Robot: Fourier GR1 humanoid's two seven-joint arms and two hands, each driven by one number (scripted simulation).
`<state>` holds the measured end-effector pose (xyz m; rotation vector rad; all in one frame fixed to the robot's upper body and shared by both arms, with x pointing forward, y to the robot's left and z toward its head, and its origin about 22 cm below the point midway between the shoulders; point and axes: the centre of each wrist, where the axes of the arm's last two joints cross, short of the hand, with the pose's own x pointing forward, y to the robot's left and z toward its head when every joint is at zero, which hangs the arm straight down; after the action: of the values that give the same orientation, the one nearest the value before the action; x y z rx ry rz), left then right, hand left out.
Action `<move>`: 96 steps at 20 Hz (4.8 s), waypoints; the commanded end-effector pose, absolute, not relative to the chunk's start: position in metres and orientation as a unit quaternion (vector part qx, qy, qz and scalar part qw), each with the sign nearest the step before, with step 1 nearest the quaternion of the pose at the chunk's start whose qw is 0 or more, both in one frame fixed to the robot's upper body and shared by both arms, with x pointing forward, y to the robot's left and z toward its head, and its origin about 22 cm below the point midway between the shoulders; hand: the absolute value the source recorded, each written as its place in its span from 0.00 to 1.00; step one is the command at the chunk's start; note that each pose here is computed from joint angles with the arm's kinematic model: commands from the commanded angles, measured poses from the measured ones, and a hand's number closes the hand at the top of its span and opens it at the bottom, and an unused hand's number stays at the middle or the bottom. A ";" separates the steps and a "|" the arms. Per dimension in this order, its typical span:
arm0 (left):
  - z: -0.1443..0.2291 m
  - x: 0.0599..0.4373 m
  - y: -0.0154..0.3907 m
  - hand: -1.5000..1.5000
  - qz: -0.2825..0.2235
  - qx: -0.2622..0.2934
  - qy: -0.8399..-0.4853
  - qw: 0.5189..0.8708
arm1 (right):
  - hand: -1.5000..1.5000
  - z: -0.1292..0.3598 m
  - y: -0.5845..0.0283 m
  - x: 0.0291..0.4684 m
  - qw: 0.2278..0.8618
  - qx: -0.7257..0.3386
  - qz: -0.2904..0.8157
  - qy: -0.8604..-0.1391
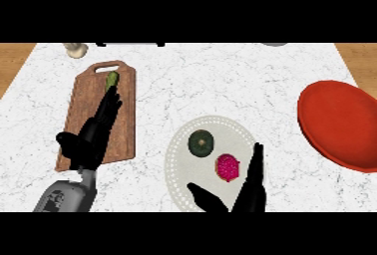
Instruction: Pick the cupcake from the placemat and place it in the bowl
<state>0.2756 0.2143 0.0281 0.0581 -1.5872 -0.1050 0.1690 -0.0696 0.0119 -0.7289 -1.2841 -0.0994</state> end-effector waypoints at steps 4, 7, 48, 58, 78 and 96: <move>0.036 0.287 0.228 0.50 -0.055 0.031 -0.717 0.694 | 0.00 -0.002 -0.065 0.170 0.766 -0.310 -0.093 -0.556; 0.028 0.281 0.211 0.50 -0.047 0.021 -0.711 0.701 | 0.00 -0.022 -0.059 0.168 0.768 -0.331 -0.085 -0.541; 0.025 0.274 0.216 0.50 -0.049 0.034 -0.712 0.700 | 1.00 0.063 -0.144 0.108 0.536 -0.088 0.270 -0.795; 0.027 0.267 0.215 0.50 -0.047 0.037 -0.711 0.700 | 1.00 0.161 -0.213 0.103 0.484 -0.189 0.272 -0.810; 0.036 0.271 0.206 0.50 -0.051 0.028 -0.721 0.691 | 1.00 0.218 -0.294 0.226 0.534 -0.375 0.240 -0.719; 0.033 0.257 0.218 0.50 -0.055 0.024 -0.716 0.696 | 1.00 0.110 -0.378 0.328 0.548 -0.462 0.281 -0.638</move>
<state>0.2658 0.2114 0.0339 0.0520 -1.5945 -0.1230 0.3109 -0.3758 0.1301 -1.1017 -1.5559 0.6427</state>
